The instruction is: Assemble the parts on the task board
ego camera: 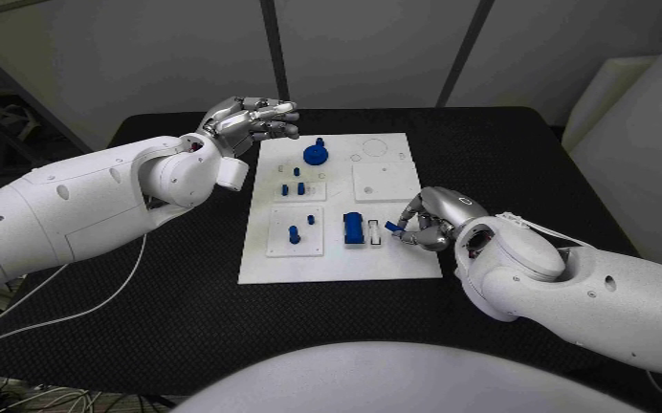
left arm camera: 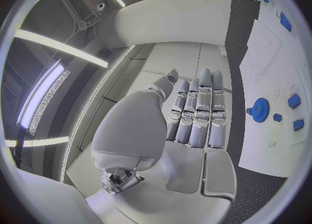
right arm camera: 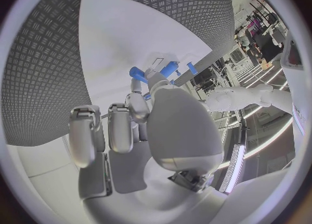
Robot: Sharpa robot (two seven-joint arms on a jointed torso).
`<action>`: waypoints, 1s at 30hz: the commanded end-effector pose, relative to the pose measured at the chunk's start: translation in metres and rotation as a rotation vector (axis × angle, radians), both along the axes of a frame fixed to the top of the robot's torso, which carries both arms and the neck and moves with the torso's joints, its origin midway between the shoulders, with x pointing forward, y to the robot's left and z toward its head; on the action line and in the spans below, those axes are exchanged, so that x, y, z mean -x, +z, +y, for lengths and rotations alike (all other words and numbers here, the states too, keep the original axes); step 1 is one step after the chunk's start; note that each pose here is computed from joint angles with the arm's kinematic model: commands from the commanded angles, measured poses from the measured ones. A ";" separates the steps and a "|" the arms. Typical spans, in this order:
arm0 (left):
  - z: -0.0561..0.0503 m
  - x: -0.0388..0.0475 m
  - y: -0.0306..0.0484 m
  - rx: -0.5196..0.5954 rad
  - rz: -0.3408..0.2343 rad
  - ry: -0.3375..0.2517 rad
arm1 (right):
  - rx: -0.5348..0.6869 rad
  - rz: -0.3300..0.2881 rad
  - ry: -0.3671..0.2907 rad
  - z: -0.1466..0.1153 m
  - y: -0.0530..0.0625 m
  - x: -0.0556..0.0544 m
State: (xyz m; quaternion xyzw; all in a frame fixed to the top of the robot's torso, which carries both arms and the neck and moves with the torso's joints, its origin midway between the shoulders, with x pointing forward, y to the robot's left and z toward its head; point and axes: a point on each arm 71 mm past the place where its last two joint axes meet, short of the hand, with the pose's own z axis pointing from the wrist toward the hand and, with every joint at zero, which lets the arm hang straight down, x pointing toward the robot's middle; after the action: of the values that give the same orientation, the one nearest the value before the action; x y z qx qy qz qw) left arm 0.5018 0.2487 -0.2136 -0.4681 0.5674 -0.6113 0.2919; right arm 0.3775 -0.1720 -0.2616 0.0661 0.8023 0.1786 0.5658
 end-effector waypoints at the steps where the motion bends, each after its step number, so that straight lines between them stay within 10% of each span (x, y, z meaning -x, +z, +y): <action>1: -0.001 0.0004 0.0016 0.010 -0.003 -0.010 | -0.059 0.060 -0.034 0.001 -0.003 -0.001; 30: -0.003 0.0008 0.0014 0.008 0.004 -0.015 | -0.055 0.101 -0.046 0.022 -0.014 -0.011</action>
State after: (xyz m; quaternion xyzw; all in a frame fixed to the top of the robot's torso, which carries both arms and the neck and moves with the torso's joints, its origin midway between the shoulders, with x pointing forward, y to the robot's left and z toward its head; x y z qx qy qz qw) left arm 0.5010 0.2475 -0.2136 -0.4683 0.5695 -0.6105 0.2891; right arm 0.3877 -0.1503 -0.2775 0.1056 0.8265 0.1831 0.5218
